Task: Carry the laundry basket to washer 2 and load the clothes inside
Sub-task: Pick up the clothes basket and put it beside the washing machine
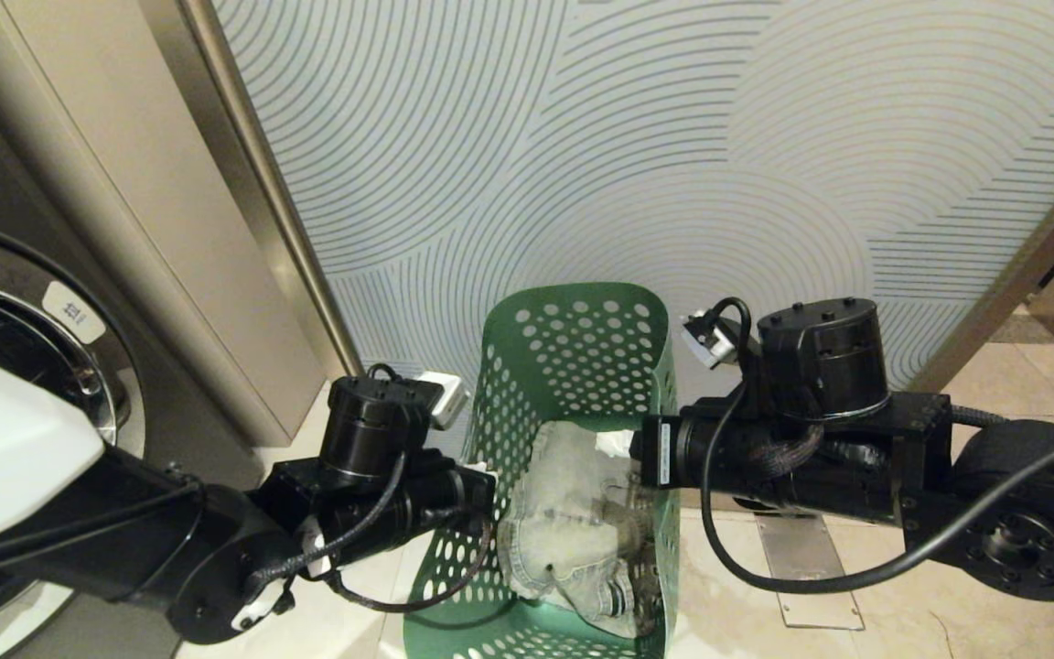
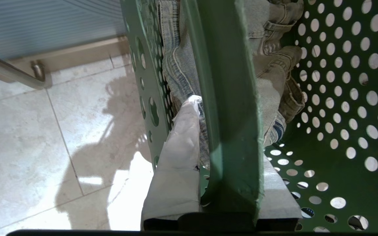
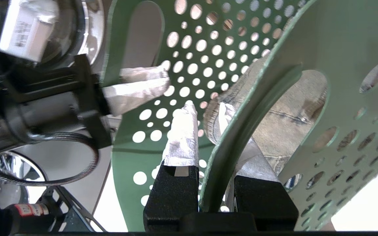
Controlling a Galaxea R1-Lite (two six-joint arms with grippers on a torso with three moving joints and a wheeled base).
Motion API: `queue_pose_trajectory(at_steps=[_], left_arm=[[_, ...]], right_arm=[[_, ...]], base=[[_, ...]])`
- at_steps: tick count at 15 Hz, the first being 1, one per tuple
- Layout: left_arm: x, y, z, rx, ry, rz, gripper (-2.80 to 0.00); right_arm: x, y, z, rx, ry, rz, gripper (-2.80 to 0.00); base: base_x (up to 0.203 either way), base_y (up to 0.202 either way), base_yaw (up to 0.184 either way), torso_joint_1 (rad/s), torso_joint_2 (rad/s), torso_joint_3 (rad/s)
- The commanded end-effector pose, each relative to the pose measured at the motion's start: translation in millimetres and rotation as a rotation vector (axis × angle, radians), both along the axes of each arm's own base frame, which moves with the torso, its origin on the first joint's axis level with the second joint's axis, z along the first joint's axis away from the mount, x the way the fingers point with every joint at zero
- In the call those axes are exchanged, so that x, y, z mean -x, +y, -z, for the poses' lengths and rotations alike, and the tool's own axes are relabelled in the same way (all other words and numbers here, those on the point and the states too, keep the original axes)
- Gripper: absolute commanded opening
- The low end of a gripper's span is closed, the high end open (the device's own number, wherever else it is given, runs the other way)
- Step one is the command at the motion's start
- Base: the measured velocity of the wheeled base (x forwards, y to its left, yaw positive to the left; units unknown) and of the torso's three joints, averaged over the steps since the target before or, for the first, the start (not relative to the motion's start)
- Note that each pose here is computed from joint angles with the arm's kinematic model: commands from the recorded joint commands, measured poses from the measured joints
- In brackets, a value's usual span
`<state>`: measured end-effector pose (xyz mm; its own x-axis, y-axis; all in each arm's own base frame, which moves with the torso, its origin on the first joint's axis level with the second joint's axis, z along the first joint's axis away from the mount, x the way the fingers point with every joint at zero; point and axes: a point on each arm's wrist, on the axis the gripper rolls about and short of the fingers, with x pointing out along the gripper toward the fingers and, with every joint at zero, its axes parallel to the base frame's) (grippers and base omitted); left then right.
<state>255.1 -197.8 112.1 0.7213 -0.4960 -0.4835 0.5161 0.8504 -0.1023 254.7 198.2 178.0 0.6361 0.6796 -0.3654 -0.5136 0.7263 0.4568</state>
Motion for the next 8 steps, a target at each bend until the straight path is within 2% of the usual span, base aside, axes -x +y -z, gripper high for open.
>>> queue_pose_trajectory(at_steps=[1, 8], left_arm=[[-1.5, -0.9, 5.4, -0.007, 0.011, -0.002, -2.8], [-2.7, 0.0, 11.0, -0.016, 0.025, -0.007, -2.8]], right_arm=[[-2.2, 3.5, 2.8, 0.005, 0.001, -0.008, -2.8], [-5.5, 9.3, 3.8, 0.005, -0.001, -0.016, -2.8]], base=[[0.0, 0.0, 0.0, -0.006, 0.01, 0.2], [0.0, 0.0, 0.0, 0.0, 0.0, 0.201]])
